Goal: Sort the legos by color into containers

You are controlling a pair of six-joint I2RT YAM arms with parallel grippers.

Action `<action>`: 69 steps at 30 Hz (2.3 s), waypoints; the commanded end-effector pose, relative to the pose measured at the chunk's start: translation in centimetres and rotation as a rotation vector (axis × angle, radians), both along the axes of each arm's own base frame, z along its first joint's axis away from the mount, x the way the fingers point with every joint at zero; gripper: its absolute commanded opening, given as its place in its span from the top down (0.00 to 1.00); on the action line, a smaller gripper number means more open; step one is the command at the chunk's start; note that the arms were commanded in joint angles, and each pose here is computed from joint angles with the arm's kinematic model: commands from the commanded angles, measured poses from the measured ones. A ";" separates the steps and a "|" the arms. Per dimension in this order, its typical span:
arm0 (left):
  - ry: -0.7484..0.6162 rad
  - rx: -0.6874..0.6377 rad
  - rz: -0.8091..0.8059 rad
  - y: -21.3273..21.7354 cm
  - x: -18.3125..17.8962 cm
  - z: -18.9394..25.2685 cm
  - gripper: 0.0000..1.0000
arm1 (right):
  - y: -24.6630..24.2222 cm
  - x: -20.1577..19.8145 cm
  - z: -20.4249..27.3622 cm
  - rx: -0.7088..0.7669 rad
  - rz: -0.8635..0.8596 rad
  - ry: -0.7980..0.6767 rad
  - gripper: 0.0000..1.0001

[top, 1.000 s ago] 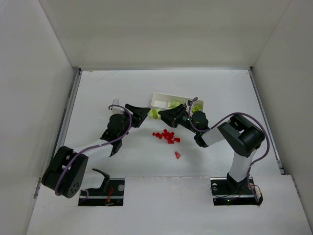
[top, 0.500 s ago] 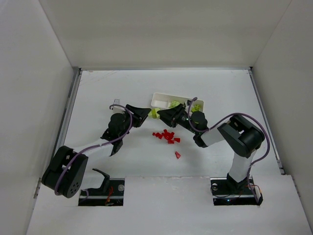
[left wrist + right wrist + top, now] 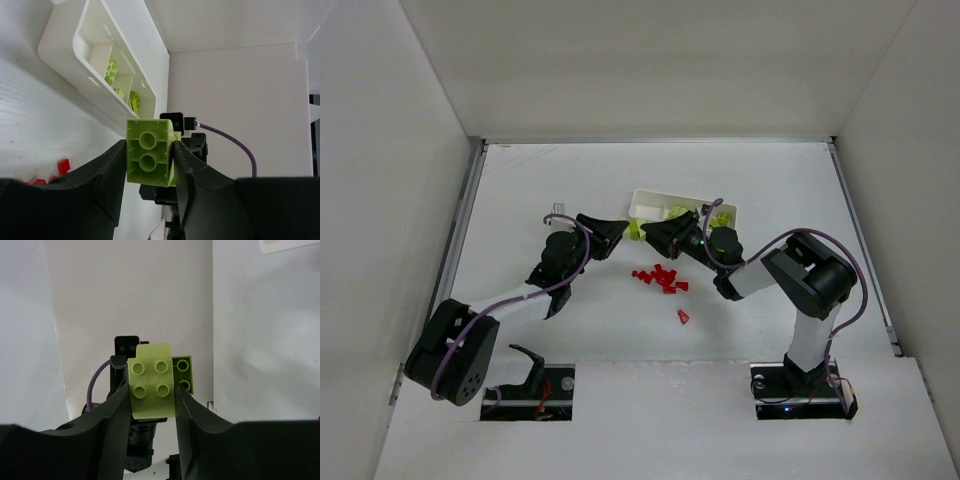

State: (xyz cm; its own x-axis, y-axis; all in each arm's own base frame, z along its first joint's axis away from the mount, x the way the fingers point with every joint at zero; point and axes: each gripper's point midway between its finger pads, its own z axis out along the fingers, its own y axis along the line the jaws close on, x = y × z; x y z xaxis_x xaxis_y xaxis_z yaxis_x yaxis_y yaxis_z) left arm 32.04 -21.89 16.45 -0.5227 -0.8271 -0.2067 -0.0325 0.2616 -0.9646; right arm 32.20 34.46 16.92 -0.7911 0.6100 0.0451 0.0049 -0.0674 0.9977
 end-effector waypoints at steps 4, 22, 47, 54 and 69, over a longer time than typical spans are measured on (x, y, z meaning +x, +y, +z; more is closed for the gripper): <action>-0.115 -0.071 -0.005 0.5 0.1 4.2 0.80 | -1.6 -1.4 6.0 0.155 -0.023 -0.232 0.71; -0.158 0.018 -0.016 1.8 -0.4 3.9 0.82 | -7.8 2.5 3.2 -0.161 -0.146 -0.250 0.72; -0.207 0.223 -0.127 -1.7 -2.4 3.1 0.80 | -9.0 10.4 -2.0 -1.056 -0.224 -0.326 0.57; -0.191 0.150 -0.143 -2.5 -2.2 3.0 0.80 | -9.1 9.4 0.5 -1.003 -0.253 -0.365 0.36; -0.202 -0.068 -0.149 -3.7 -1.1 5.7 0.79 | -4.6 -3.2 7.7 -0.307 -0.094 -0.440 0.23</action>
State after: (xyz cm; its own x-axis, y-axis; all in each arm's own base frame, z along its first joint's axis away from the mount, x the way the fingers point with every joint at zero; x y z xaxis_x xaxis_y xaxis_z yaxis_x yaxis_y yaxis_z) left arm 30.44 -24.67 17.04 -0.6099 -0.7405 -0.2824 0.0785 0.2981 -0.9513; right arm 30.23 28.41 20.60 -0.6172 0.5635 -0.5491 -0.3284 0.4497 0.8306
